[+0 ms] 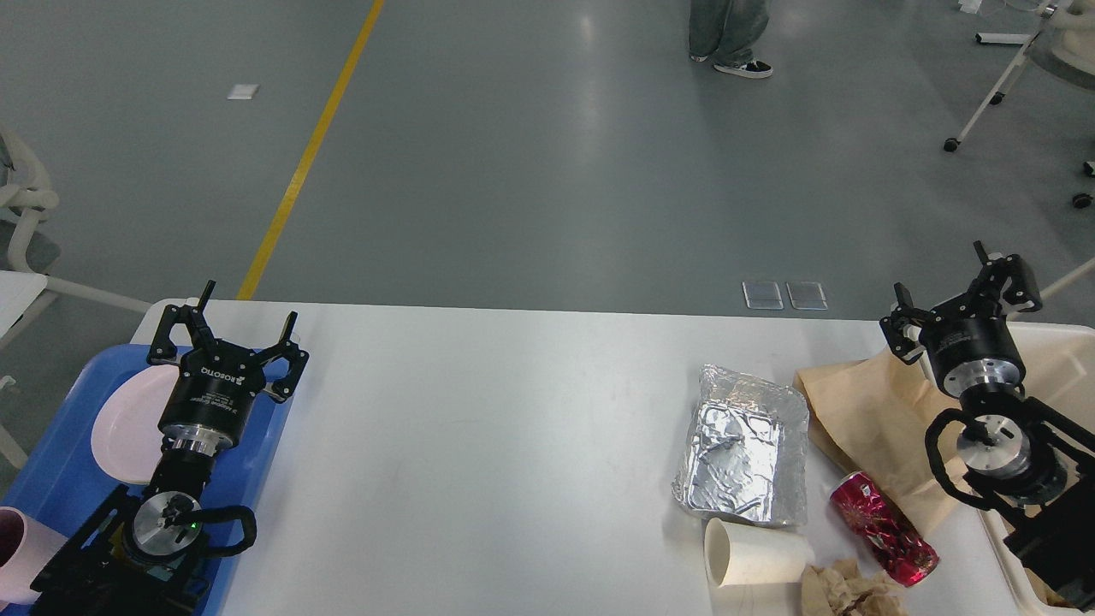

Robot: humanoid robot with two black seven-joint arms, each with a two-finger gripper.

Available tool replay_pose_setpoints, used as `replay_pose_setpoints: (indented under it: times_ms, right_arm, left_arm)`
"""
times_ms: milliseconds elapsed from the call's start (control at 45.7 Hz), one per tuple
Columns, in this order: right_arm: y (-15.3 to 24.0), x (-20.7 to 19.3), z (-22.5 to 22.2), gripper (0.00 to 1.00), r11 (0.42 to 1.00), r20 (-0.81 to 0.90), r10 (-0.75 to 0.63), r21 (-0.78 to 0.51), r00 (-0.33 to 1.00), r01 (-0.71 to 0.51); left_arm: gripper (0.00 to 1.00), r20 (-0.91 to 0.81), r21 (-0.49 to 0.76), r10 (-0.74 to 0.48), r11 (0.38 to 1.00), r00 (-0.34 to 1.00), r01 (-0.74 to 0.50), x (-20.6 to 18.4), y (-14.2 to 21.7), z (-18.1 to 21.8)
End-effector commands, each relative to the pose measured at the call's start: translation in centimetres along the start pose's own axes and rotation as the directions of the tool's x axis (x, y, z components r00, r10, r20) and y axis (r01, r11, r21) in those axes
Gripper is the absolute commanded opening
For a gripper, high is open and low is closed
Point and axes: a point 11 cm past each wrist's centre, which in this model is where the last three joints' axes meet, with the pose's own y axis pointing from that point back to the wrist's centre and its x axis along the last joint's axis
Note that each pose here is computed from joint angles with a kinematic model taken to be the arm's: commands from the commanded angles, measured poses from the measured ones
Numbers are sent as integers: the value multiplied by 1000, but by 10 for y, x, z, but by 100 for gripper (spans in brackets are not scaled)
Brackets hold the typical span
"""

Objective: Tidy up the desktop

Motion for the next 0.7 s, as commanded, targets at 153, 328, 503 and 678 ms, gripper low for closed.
replay_pose_setpoints:
  times_ms: [153,328,503,678]
  right_arm:
    - [9,4,24,100,990,7,-4,-139,1000,5]
    - [9,-12,41,100,986,42,-25,-166,999,32]
    - [6,-26,45,100,984,59,-48,-168,997,57]
    - [6,-31,43,100,984,62,-59,-165,996,68]
  left_arm:
    - [96,0,0,1,1000,1000,-1,0,0,0]
    - [96,0,0,-1,1000,1000,1,0,0,0]
    - [96,0,0,0,1000,1000,0,0,0,0]
    - [96,0,0,-1,1000,1000,1,0,0,0]
